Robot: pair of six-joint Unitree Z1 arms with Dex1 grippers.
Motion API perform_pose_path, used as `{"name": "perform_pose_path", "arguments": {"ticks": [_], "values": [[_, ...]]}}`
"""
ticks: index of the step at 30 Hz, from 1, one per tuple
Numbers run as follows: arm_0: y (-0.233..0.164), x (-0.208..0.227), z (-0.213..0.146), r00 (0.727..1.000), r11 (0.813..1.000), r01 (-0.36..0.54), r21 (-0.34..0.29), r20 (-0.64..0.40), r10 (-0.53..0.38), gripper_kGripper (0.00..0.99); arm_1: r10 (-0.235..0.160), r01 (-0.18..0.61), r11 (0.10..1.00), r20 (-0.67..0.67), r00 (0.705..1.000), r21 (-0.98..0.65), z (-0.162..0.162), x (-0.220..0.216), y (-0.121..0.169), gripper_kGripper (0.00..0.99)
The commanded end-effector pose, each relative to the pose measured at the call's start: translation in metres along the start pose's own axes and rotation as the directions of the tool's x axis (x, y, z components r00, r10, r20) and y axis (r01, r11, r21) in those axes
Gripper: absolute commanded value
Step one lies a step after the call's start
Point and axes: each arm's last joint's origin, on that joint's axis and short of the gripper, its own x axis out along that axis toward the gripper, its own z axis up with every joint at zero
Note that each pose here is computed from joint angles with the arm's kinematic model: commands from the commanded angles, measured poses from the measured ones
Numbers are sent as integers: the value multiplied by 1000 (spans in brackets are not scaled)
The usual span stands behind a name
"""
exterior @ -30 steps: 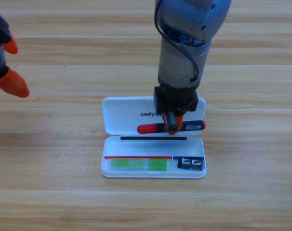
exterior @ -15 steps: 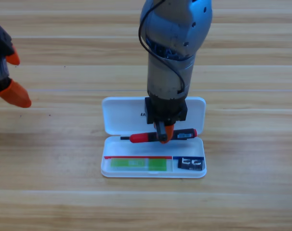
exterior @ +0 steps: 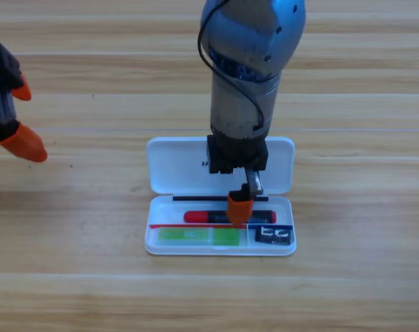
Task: Clean up eraser and pencils
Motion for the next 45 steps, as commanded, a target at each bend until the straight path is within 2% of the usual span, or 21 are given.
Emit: {"name": "perform_pose_path", "arguments": {"ticks": [1, 3, 6, 9, 11, 13, 14, 16, 19, 22, 25, 27, 31, 33, 36, 38, 39, 42, 45], "values": [[1, 2, -6, 1000, 1000, 6, -8, 4, -6, 990, -37, 36, 999, 91, 995, 18, -23, -88, 25, 946], [2, -1, -5, 1000, 1000, 3, -9, 18, -3, 990, -75, 70, 997, 143, 987, 39, -37, -123, 36, 946], [5, -3, -1, 999, 1000, -4, -8, 36, 4, 990, -97, 74, 992, 255, 962, 97, -60, -170, 52, 946], [11, -3, 7, 998, 1000, -18, -10, 56, 18, 990, -66, 17, 990, 349, 935, 141, -85, -198, 64, 946], [18, 1, 13, 996, 999, -32, -16, 78, 33, 990, -25, -33, 990, 401, 916, 138, -99, -206, 73, 946], [29, 11, 20, 993, 998, -50, -24, 103, 52, 989, -22, -41, 990, 438, 899, 135, -111, -211, 87, 946], [36, 19, 23, 992, 998, -55, -29, 111, 58, 988, -37, -31, 990, 465, 884, 138, -117, -212, 94, 946], [49, 37, 28, 989, 997, -68, -40, 130, 73, 986, -96, 11, 986, 522, 847, 165, -132, -216, 110, 946], [68, 66, 31, 985, 997, -59, -50, 157, 67, 974, -160, 49, 978, 578, 800, 202, -151, -217, 131, 946], [81, 97, 32, 980, 998, -34, -54, 194, 44, 942, -184, 59, 973, 602, 777, 222, -162, -212, 143, 946], [89, 123, 31, 975, 998, -8, -64, 221, 22, 917, -188, 53, 971, 607, 772, 232, -166, -204, 147, 946], [90, 137, 30, 973, 998, 7, -61, 232, 7, 856, -179, 44, 972, 603, 777, 231, -167, -200, 149, 946], [91, 155, 31, 970, 998, 35, -42, 241, -24, 701, -132, -3, 978, 625, 770, 211, -166, -196, 152, 946], [91, 161, 31, 967, 998, 51, -29, 250, -42, 597, -133, -2, 978, 625, 769, 211, -167, -197, 153, 946], [89, 168, 34, 959, 997, 75, 5, 273, -73, 316, -135, -1, 977, 628, 767, 212, -166, -198, 152, 946], [86, 173, 35, 954, 996, 89, 14, 287, -89, 72, -133, -3, 978, 631, 764, 209, -167, -198, 153, 946], [84, 174, 36, 950, 996, 93, 15, 297, -93, 0, -129, -7, 978, 634, 763, 208, -167, -198, 153, 946], [77, 177, 37, 938, 992, 124, 4, 326, -118, 0, -112, -23, 980, 643, 758, 198, -167, -198, 155, 946], [70, 182, 42, 926, 987, 158, 26, 342, -158, 0, -113, -24, 980, 648, 754, 199, -166, -199, 154, 946]]}}
